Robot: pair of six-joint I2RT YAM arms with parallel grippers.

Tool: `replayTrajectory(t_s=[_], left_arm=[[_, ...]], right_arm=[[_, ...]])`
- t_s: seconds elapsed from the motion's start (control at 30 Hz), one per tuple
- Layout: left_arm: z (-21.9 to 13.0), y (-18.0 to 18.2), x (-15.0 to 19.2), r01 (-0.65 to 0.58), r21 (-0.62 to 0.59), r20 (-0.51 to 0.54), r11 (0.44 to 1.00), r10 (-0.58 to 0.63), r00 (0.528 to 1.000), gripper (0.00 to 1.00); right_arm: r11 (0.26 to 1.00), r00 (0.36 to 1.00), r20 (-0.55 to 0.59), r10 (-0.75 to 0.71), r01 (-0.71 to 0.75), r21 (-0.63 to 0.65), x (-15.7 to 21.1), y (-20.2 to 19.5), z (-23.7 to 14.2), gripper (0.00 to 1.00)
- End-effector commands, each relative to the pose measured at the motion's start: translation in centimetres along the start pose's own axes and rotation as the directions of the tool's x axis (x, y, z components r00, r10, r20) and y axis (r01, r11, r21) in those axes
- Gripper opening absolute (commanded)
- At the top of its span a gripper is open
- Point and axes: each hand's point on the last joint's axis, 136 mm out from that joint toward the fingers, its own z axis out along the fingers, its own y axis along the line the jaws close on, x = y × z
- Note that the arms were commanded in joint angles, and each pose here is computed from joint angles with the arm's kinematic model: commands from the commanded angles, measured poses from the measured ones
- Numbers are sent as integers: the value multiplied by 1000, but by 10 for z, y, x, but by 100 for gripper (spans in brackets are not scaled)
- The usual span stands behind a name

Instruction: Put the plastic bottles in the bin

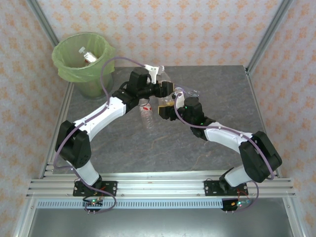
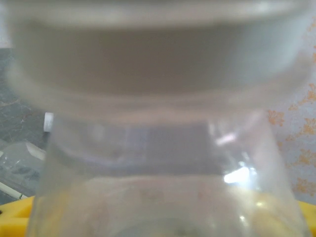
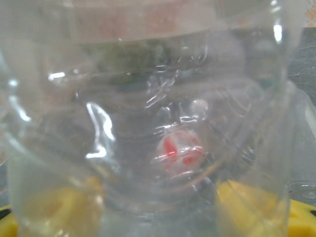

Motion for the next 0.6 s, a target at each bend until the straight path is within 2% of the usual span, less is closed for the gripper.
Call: replayTrajectory(t_s=[0.0, 0.37, 0.47, 0.57], left_arm=[[1, 4, -2, 4, -37, 5, 999, -4, 1000, 64], [-6, 13, -9, 25, -100, 35, 995, -21, 999, 66], [-6, 13, -10, 35, -98, 38, 995, -31, 999, 66], [-7, 15, -11, 44, -103, 43, 994, -40, 998, 66]], right_arm=[[999, 998, 51, -25, 27, -42, -22, 15, 1, 65], [995, 997, 22, -69, 70, -72, -12, 21, -7, 77], [994, 996, 25, -85, 87, -71, -11, 21, -10, 85], [991, 994, 29, -104, 106, -82, -11, 24, -13, 97]])
